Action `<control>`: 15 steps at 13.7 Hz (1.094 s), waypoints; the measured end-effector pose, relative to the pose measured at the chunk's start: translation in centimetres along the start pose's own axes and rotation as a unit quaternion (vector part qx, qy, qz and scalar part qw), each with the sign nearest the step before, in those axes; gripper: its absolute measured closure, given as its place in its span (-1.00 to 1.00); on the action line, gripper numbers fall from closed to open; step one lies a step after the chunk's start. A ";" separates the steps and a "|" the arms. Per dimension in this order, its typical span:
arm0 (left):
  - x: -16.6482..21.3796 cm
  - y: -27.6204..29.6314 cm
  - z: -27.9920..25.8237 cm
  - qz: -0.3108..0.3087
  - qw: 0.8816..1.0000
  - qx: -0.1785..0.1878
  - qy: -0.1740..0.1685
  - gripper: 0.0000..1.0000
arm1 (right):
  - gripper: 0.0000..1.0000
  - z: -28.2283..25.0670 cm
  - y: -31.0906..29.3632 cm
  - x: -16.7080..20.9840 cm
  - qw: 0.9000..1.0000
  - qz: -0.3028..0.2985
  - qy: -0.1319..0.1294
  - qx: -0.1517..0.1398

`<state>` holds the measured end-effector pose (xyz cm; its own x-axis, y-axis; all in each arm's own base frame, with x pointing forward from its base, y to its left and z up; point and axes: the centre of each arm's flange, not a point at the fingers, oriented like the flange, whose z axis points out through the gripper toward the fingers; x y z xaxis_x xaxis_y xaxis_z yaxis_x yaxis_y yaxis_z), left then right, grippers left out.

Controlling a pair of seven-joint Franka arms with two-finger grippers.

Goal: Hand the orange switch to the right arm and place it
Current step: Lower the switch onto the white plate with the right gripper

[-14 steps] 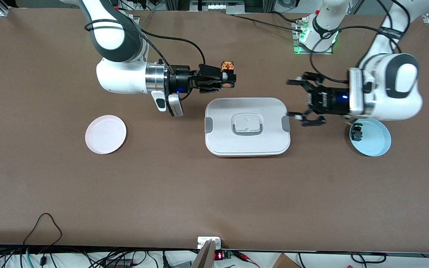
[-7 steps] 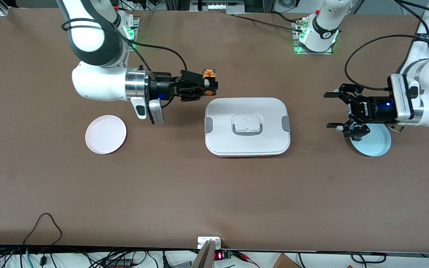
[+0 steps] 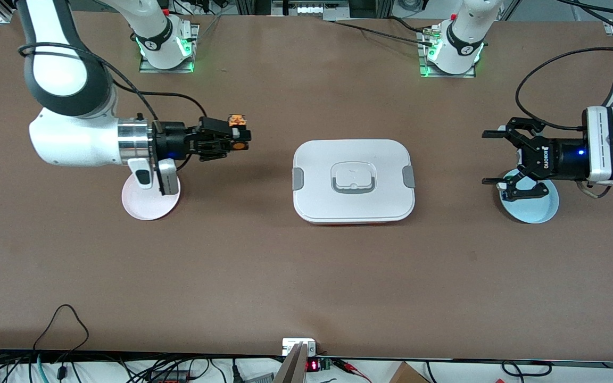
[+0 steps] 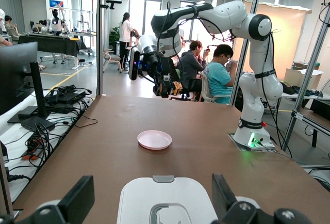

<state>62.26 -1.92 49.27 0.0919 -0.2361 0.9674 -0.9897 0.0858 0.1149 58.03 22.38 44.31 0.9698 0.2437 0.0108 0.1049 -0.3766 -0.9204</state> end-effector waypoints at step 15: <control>10.1 5.4 0.8 -0.168 0.909 0.127 -0.360 -1.00 | 0.24 -10.6 12.1 -3.5 0.815 -0.253 -0.293 -0.431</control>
<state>57.73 -4.58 59.53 0.3886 -0.7877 0.4781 -0.9208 -0.3136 0.2319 58.24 7.51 37.31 0.5098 0.8522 -0.1175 0.8191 -0.5226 -0.2366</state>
